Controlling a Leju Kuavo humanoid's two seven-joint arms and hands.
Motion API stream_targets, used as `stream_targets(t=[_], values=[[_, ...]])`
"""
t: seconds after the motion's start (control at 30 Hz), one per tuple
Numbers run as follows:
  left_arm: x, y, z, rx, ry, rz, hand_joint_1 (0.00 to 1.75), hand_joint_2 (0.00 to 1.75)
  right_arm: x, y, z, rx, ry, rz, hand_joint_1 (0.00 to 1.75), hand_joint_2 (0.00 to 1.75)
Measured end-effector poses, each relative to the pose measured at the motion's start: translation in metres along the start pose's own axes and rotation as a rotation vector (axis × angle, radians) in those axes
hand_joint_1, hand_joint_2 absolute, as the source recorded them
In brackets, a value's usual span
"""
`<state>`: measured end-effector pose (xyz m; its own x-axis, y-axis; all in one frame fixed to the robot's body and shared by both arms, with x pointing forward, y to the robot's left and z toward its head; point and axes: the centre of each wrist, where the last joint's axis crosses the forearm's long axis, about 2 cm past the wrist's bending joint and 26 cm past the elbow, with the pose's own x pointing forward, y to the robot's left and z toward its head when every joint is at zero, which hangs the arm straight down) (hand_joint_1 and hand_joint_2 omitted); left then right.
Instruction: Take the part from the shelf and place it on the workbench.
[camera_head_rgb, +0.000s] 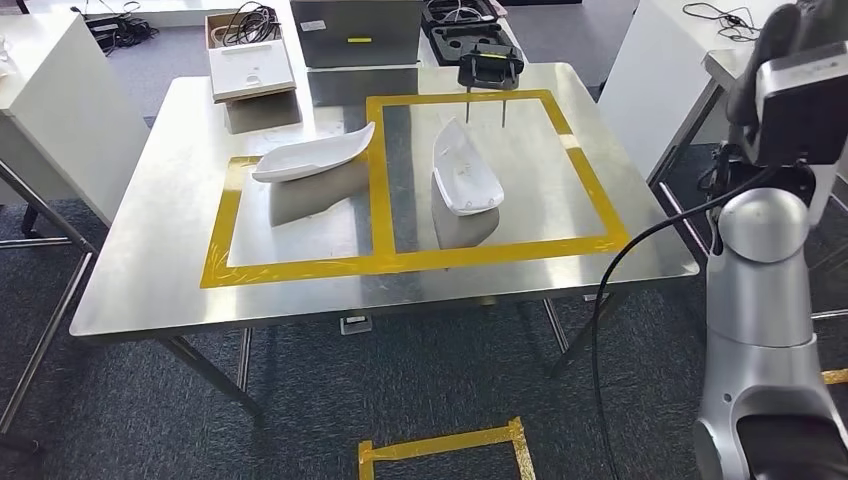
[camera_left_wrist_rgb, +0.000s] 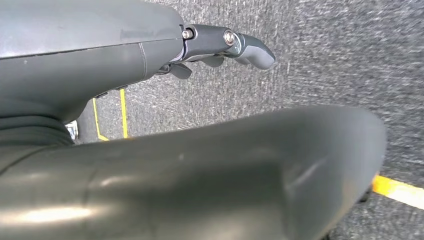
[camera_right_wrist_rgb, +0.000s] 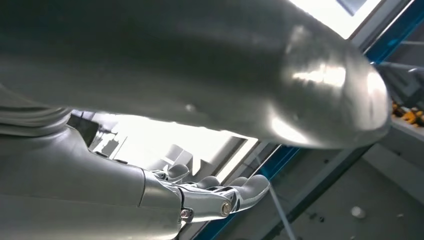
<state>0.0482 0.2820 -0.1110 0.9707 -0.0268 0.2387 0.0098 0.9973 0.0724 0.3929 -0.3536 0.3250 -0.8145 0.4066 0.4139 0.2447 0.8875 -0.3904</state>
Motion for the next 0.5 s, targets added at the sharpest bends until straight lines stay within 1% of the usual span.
stream_targets(t=[0.17,0.37,0.43,0.5], values=[[0.001,-0.001,0.0,-0.002,-0.004,0.003,0.0,0.0,0.014,-0.016,0.013,-0.02,-0.062,0.004,0.0,0.0],[0.004,-0.001,0.0,-0.005,-0.01,-0.019,0.0,0.0,0.017,-0.022,0.027,-0.029,-0.065,0.026,0.0,0.0],[0.008,-0.001,-0.001,-0.004,-0.017,-0.023,0.0,0.0,0.015,-0.021,0.041,-0.026,-0.044,0.031,0.0,0.0],[0.012,0.0,-0.001,-0.003,-0.026,-0.023,0.0,0.0,0.012,-0.017,0.062,-0.014,-0.011,0.04,0.0,0.0]])
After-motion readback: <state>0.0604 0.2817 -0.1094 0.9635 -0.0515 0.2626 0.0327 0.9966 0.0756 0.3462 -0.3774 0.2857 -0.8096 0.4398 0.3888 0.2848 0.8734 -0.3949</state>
